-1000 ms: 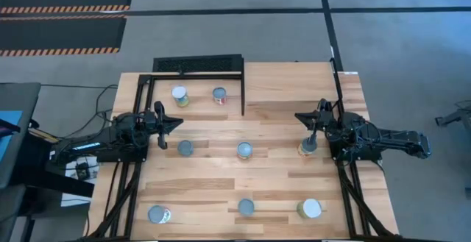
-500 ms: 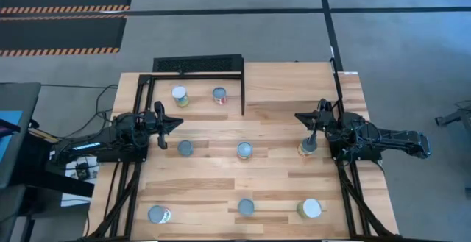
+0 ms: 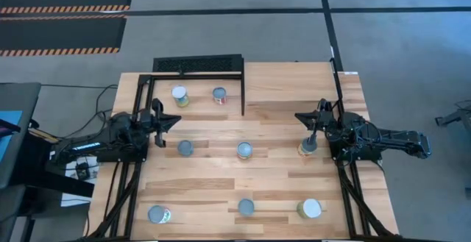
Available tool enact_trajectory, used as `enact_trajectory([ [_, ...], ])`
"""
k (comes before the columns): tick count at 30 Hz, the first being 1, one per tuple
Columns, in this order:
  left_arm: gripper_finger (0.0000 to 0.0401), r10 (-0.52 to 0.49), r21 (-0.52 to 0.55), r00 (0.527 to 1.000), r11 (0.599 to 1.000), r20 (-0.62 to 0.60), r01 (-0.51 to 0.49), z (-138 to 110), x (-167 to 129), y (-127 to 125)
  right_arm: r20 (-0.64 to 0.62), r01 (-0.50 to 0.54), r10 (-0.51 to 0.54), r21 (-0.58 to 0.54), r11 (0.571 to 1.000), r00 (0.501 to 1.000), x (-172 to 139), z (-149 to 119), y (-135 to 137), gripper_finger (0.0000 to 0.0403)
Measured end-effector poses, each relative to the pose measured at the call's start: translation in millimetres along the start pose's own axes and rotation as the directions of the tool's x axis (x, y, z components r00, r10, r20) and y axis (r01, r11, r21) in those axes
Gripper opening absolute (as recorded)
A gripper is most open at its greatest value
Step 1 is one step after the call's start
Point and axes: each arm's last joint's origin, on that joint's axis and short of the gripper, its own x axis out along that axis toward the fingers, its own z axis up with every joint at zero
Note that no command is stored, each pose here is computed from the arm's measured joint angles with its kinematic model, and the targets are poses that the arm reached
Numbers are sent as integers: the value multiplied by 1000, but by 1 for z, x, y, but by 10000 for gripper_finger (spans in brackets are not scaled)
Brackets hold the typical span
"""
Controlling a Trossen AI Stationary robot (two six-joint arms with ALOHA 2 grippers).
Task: Pick and place cans onto a shelf
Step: Put the small canned oranges on the shelf
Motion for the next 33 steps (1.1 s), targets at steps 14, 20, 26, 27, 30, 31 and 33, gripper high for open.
enact_trajectory([
  [14,0,-45,61,978,996,-202,59,18,32,0,0,0,0,0,1000,1000,0,0,0,47],
  [20,0,-1,93,936,995,-353,36,20,65,3,0,0,0,0,1000,1000,0,0,0,47],
  [26,0,-4,131,894,989,-448,70,20,100,3,0,0,0,0,1000,1000,0,0,0,47],
  [27,0,-14,143,889,986,-457,89,20,105,1,0,0,0,0,1000,1000,0,0,0,47],
  [30,0,-63,173,873,971,-484,166,17,116,-9,0,0,0,0,1000,1000,0,0,0,47],
  [31,0,-84,180,868,964,-490,195,16,118,-14,0,0,0,0,1000,1000,0,0,0,47],
  [33,0,-134,183,862,950,-489,252,12,122,-25,0,0,0,0,1000,1000,0,0,0,47],
])
